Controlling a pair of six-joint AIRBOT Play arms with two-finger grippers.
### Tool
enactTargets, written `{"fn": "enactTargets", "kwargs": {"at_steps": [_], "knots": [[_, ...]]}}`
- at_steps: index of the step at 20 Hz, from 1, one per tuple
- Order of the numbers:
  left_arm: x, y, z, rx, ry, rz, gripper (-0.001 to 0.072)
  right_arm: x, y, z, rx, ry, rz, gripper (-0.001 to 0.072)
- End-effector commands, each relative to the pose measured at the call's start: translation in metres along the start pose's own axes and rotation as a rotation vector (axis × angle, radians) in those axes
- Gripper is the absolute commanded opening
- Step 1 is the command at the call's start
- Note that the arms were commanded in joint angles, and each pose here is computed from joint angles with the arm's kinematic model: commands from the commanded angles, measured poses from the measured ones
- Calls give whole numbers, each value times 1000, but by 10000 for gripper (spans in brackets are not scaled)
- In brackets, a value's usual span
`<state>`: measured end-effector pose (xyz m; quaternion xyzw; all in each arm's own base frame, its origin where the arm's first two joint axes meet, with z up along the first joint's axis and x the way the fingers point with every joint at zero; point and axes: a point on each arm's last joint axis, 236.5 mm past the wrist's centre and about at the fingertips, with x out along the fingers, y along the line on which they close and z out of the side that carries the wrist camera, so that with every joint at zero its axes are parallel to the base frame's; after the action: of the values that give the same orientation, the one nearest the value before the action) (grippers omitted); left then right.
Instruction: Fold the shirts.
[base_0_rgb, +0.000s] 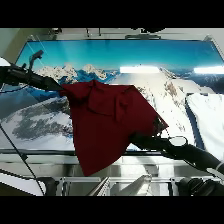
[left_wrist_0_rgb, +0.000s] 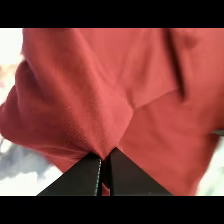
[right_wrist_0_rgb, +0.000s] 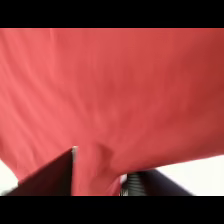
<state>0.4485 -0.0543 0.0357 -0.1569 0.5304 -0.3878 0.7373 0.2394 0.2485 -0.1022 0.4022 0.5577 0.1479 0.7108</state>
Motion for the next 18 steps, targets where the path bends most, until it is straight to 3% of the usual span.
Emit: {"fn": "enactTargets", "kwargs": {"at_steps": [1, 2, 5, 9, 12, 15, 18], "knots": [[-28, -18, 14, -21, -119, -141, 23, 3, -3, 35, -11, -88, -28, 75], [-36, -19, 17, -30, -149, -165, 24, 2, -4, 44, -10, -102, -28, 20], [-70, -46, 33, -29, -274, -335, 23, -17, 34, 73, -62, -119, 96, 20], [-164, -135, 63, 79, -539, -792, 22, -132, 166, 119, -291, -217, 481, 20], [-259, -225, 67, 335, -809, -1032, 22, -274, 257, 117, -571, -424, 678, 21], [-346, -326, 24, 648, -1018, -1284, 22, -391, 305, 88, -757, -711, 712, 20], [-401, -417, -55, 958, -1128, -1452, 19, -448, 321, 47, -869, -915, 679, 20]]}}
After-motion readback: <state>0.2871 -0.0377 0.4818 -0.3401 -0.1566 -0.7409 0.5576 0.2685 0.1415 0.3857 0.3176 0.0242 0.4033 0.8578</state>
